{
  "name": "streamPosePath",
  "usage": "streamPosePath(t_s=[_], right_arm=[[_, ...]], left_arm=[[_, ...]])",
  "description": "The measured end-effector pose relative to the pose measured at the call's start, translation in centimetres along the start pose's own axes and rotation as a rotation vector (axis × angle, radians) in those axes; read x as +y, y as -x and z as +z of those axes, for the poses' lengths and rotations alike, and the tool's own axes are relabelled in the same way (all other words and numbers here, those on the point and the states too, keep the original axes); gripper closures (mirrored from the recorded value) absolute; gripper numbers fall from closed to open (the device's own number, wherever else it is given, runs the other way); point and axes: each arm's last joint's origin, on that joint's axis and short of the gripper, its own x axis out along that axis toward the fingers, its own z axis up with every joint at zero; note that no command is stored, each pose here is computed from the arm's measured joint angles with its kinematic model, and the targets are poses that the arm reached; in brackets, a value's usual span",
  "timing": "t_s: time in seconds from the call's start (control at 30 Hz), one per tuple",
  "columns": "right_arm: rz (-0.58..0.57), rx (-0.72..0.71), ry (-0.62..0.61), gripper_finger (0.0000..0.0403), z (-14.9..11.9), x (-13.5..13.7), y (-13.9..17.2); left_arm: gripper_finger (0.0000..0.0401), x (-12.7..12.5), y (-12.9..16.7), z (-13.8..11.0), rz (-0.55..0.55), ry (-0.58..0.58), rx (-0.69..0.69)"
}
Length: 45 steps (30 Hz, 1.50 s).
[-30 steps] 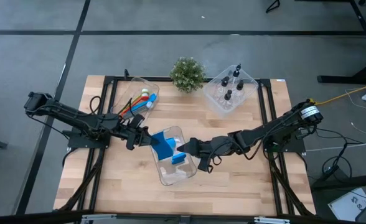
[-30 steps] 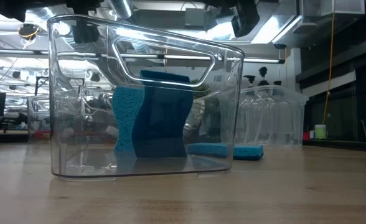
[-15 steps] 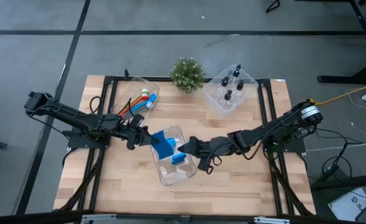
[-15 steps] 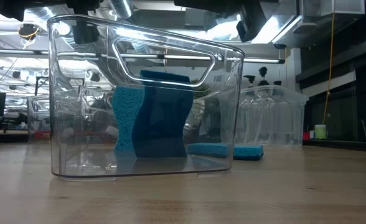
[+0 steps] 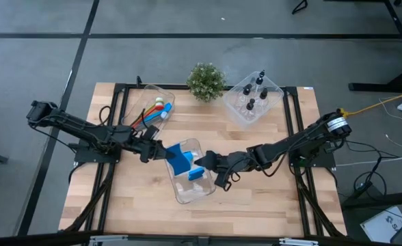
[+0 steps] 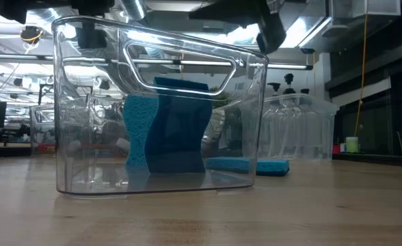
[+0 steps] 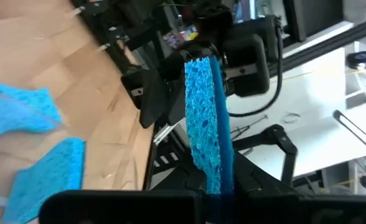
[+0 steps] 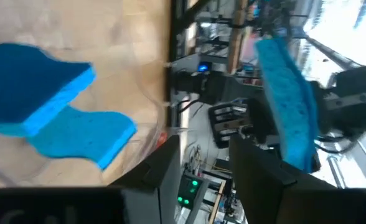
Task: Pick & Place Kitchen Sink Supplies
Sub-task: Put the sponge into the bottom transparent bin
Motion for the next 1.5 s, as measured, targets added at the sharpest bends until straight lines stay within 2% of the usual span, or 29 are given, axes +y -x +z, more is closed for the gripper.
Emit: streamPosePath(t_s=[0.07,0.2,0.37,0.57,0.77,1.2,1.3,1.5], right_arm=[[0.003,0.005,0.023,0.0266,0.1,0.3,-0.4],[-0.061,0.035,0.074,0.0266,0.2,0.0,-0.7],[-0.109,0.044,0.071,0.0266,0.4,-0.5,-0.6],[-0.116,-0.035,0.118,0.0266,0.7,-0.6,-0.5],[-0.123,-0.038,0.184,0.0266,0.7,-0.6,-0.5],[-0.226,-0.094,0.159,0.0266,0.4,-1.6,-0.5],[-0.232,-0.095,0.194,0.0266,0.4,-1.6,-0.5],[-0.239,-0.091,0.236,0.0266,0.7,-0.8,-1.6]], left_arm=[[0.0388,0.2,0.0,-0.1,0.022,0.011,0.001],[0.0388,0.8,0.0,-0.3,0.091,0.050,0.022],[0.0388,0.8,0.0,-0.3,0.090,0.054,0.023],[0.0388,0.8,0.0,-0.3,0.090,0.052,0.015],[0.0388,0.5,0.0,-0.2,0.059,0.054,0.000],[0.0388,0.3,0.0,0.0,0.044,0.063,-0.023],[0.0388,0.3,0.0,0.0,0.038,0.064,-0.026],[0.0388,-0.3,-0.1,0.2,-0.027,0.048,-0.052]])
